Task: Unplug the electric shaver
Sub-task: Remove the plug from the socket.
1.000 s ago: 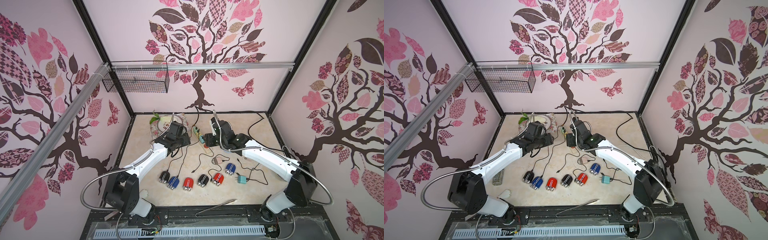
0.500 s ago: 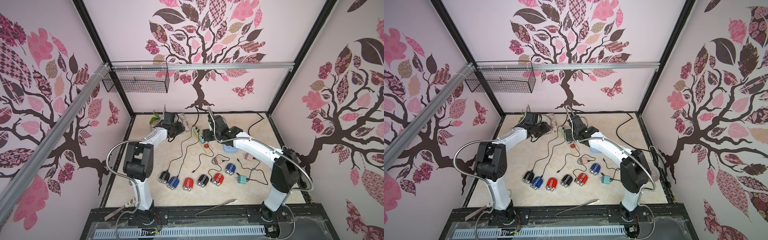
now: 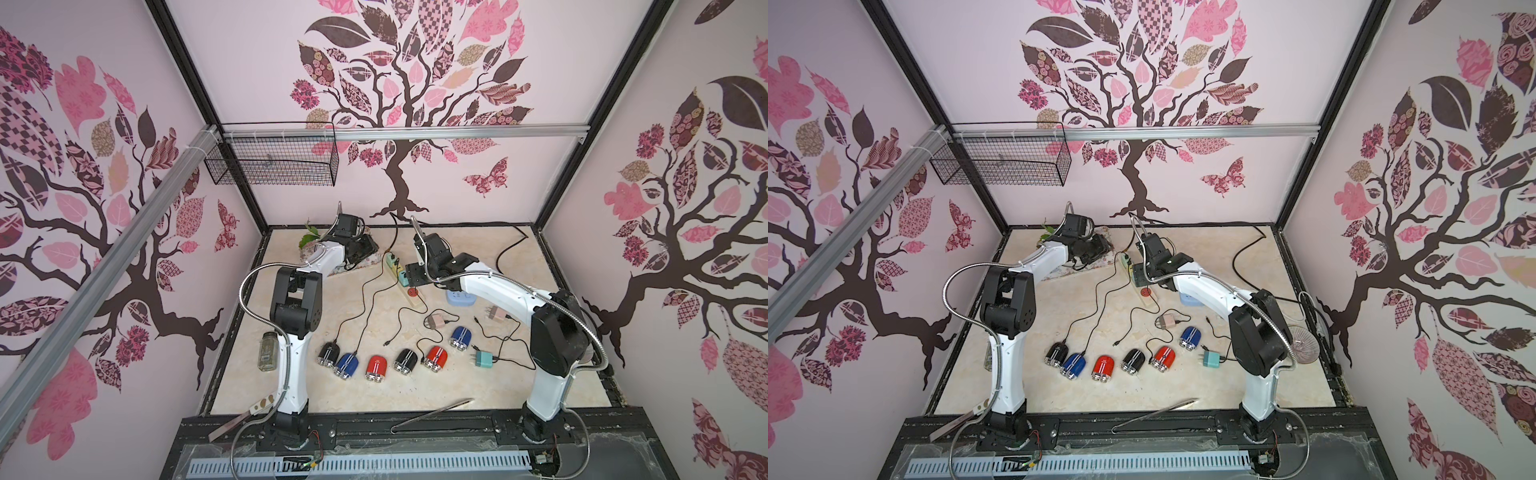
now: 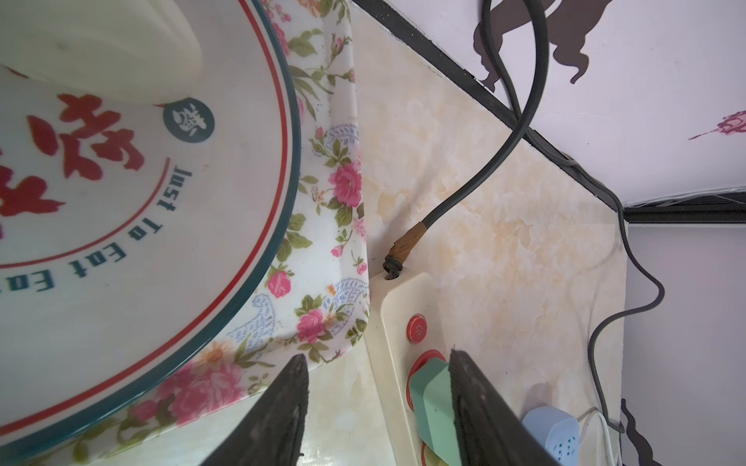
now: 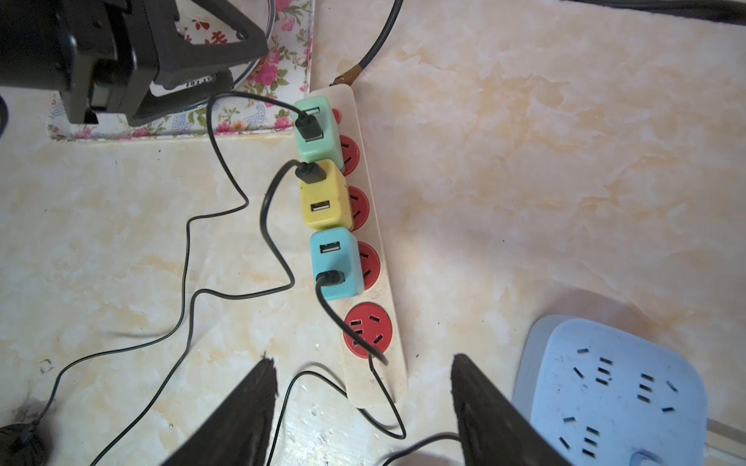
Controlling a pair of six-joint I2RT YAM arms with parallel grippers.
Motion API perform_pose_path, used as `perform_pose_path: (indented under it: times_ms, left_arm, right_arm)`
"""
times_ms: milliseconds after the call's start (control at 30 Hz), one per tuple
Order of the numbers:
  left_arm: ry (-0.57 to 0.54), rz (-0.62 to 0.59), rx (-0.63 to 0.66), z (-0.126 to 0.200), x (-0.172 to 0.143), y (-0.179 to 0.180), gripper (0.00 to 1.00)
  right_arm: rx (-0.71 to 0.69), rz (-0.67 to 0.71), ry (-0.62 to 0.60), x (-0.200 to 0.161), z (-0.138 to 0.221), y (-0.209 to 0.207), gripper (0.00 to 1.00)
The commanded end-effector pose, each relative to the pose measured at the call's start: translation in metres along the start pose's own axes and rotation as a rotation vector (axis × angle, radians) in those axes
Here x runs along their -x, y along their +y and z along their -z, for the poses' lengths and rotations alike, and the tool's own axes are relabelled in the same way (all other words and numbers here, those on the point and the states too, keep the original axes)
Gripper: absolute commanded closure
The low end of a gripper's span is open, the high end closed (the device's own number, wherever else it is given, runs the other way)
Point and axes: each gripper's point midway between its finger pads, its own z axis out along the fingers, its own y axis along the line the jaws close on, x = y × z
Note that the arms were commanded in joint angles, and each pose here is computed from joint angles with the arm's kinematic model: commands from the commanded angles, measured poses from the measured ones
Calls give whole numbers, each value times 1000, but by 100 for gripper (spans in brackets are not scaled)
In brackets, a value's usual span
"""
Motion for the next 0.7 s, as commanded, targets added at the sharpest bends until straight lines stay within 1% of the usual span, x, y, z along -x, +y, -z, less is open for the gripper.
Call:
perform_pose_path:
  times_ms: [0,167,267,400,600,667]
  left_arm:
    - [13,-6,-12,-8,4,-2,43]
    - [44,-12,-32,-19,-7,-3,48]
    - [52,-21,-42,-23,-13,-6,53]
    - [60,-27,-59,-28,-17,-13,55]
    - [71,-38,-21,-37,-24,-13,56]
    - [68,-41,-2,-39,-25,-11,58]
  right_arm:
    - [11,21,2,6,-9,4,29]
    - [10,32,16,1,-15,4,31]
    - [10,37,19,0,-19,4,33]
    - [7,41,25,-2,-23,3,35]
    - [17,47,38,-7,-29,4,36]
    - [24,49,41,-8,-31,5,36]
